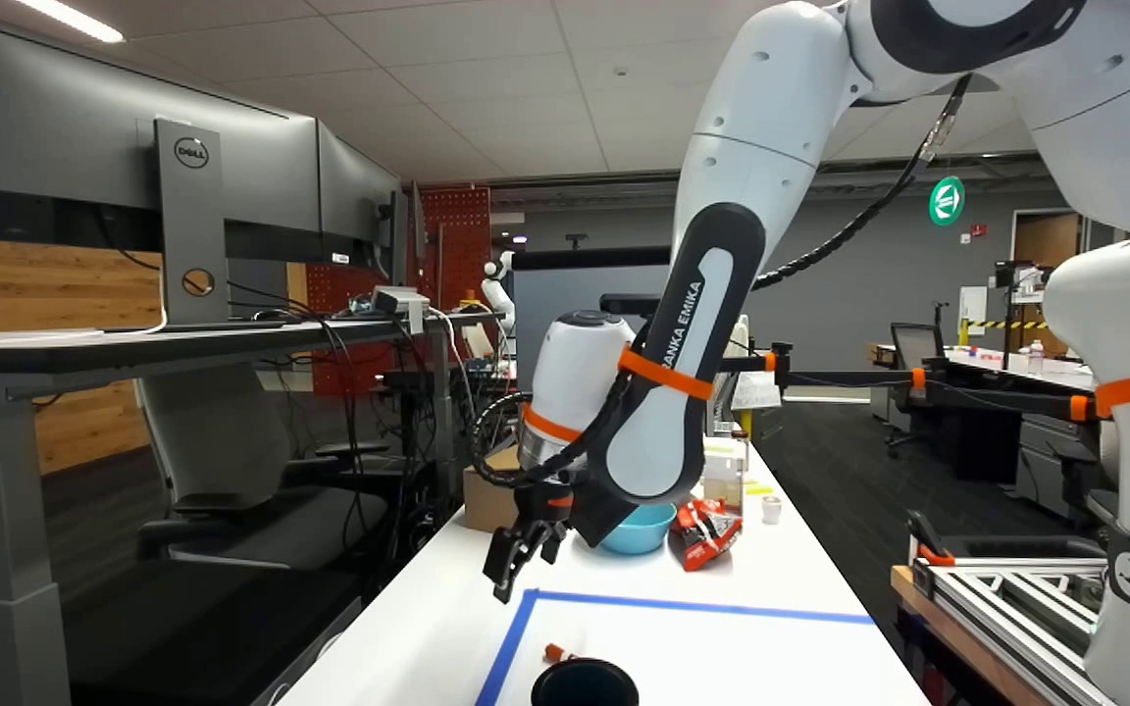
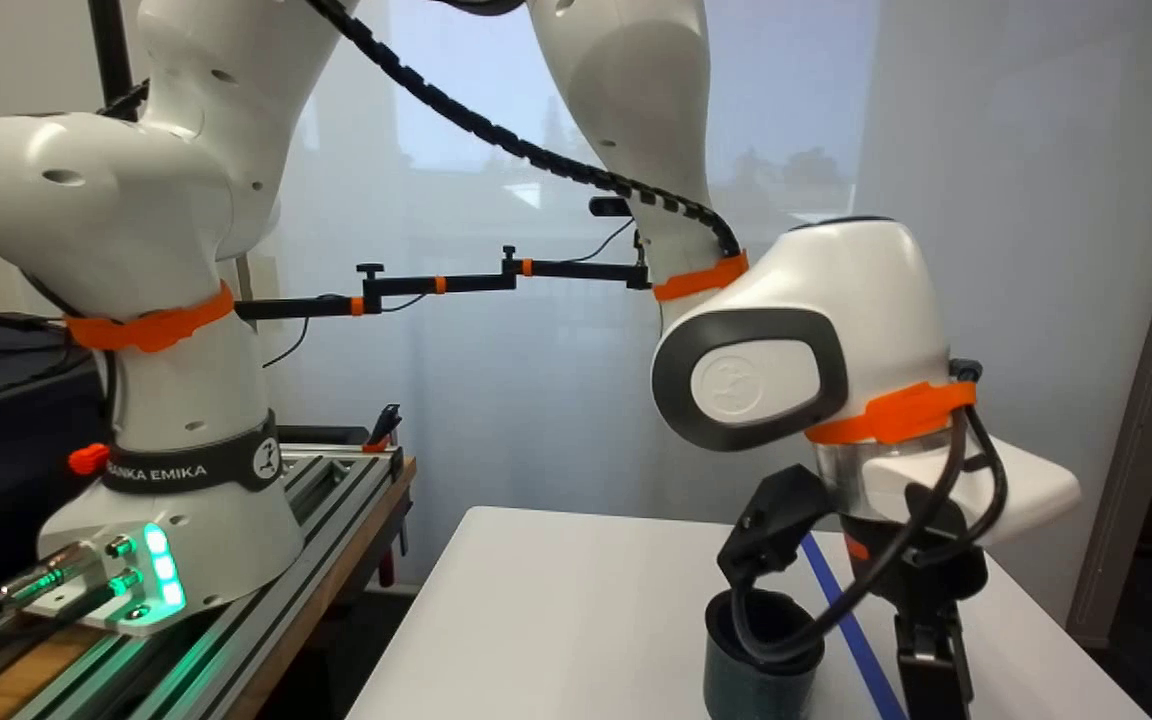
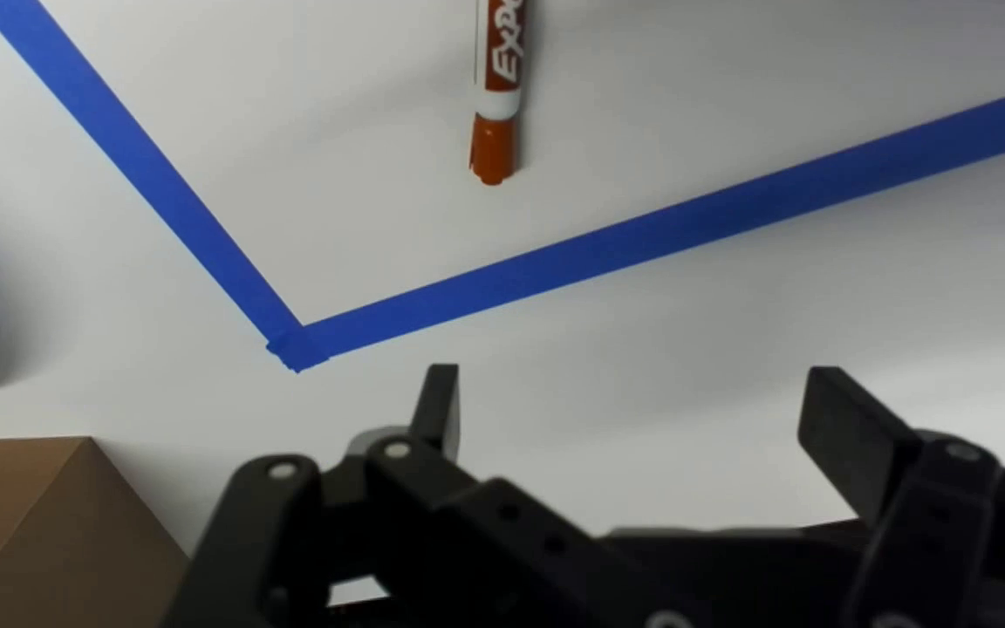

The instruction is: Take the marker out of the cup

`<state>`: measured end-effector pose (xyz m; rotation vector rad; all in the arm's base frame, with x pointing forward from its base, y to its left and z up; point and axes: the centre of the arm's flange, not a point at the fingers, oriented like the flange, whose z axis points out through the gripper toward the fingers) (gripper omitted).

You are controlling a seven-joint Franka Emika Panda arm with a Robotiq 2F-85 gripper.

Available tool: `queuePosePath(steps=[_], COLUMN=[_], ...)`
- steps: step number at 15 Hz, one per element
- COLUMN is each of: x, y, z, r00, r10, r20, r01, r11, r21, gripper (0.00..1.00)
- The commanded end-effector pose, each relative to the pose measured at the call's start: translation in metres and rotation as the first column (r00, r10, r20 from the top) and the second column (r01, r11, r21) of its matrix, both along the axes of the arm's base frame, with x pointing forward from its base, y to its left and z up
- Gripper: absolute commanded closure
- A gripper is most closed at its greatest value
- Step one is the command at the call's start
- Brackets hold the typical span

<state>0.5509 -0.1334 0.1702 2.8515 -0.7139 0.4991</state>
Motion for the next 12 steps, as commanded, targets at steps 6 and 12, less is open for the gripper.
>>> queuePosePath(steps=[6,12], x=[-0.092,-0.124], y=[0.069,0.086], z=[0.108,0.141], r00=[0.994,0.995], r10=[-0.073,-0.096], r20=[0.084,0.04], r01=[0.074,0.096], r11=[0.997,0.995], r21=[-0.009,0.022], gripper=[0.0,0.0])
